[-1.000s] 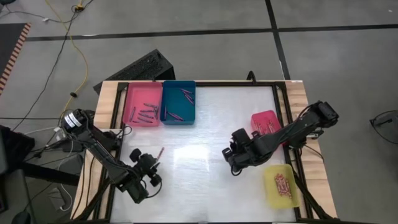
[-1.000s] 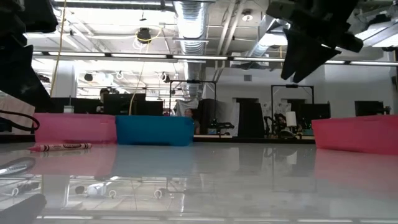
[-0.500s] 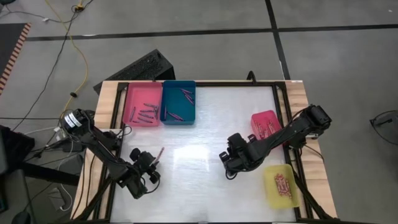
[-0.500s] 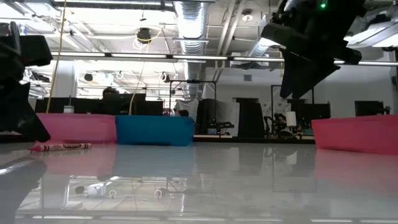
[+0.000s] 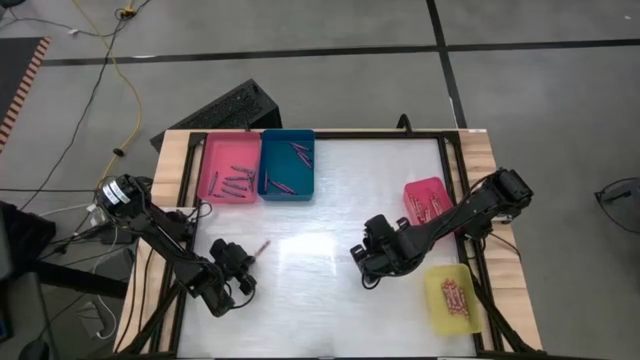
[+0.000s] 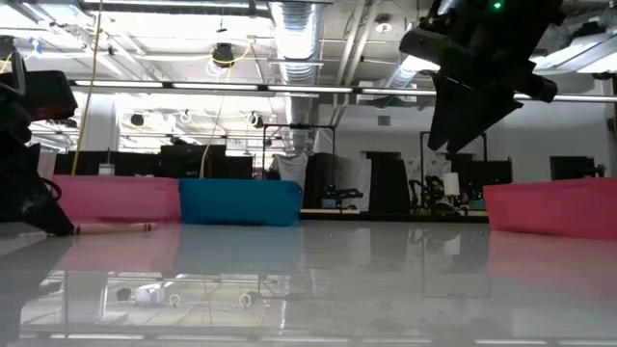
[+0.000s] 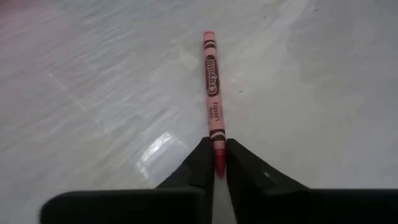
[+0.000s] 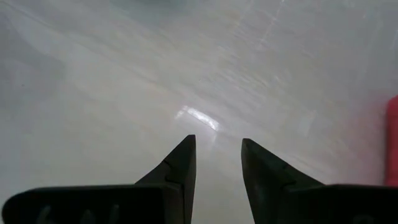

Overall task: Sort crayons
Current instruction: Put the pink crayon into the yellow bin

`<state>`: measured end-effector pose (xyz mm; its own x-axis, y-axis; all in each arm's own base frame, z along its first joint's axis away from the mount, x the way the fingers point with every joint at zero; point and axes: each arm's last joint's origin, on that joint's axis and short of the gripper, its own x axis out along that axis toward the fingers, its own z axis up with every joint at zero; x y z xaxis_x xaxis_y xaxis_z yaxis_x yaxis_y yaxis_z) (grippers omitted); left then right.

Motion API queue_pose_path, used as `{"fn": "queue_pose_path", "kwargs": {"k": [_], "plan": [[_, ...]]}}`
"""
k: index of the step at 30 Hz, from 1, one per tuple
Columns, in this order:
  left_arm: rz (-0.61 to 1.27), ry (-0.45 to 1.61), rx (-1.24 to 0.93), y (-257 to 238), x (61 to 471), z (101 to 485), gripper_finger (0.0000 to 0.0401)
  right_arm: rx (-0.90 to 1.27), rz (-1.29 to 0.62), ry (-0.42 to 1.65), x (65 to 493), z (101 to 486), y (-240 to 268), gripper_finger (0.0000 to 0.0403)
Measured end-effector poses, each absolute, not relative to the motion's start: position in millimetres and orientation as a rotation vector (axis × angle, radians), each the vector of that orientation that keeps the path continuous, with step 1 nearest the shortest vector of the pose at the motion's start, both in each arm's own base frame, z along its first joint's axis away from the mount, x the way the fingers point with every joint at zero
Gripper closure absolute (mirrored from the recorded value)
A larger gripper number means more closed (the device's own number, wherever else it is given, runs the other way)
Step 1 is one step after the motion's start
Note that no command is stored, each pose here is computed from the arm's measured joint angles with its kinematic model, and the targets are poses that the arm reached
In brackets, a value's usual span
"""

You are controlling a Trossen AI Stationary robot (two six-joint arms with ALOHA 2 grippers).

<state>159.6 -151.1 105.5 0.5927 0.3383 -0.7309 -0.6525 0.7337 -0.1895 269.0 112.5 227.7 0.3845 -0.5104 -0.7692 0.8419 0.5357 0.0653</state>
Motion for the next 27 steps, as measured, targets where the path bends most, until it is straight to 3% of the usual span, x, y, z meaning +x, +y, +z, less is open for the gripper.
{"fn": "queue_pose_path", "kwargs": {"k": [10, 20, 27], "plan": [[0.564, 0.668, -0.495, -156.2, 161.7, 107.7, 0.0399, 0.507, -0.804, 0.656, 275.5, 231.9, 129.3, 0.028], [0.441, 0.322, -0.516, -177.7, 165.2, 133.6, 0.04, 0.269, -0.592, 0.24, 277.9, 258.2, 191.1, 0.028], [0.367, 0.12, -0.46, -192.4, 161.5, 168.3, 0.0399, 0.181, -0.442, 0.13, 275.8, 259.6, 241.0, 0.028]]}}
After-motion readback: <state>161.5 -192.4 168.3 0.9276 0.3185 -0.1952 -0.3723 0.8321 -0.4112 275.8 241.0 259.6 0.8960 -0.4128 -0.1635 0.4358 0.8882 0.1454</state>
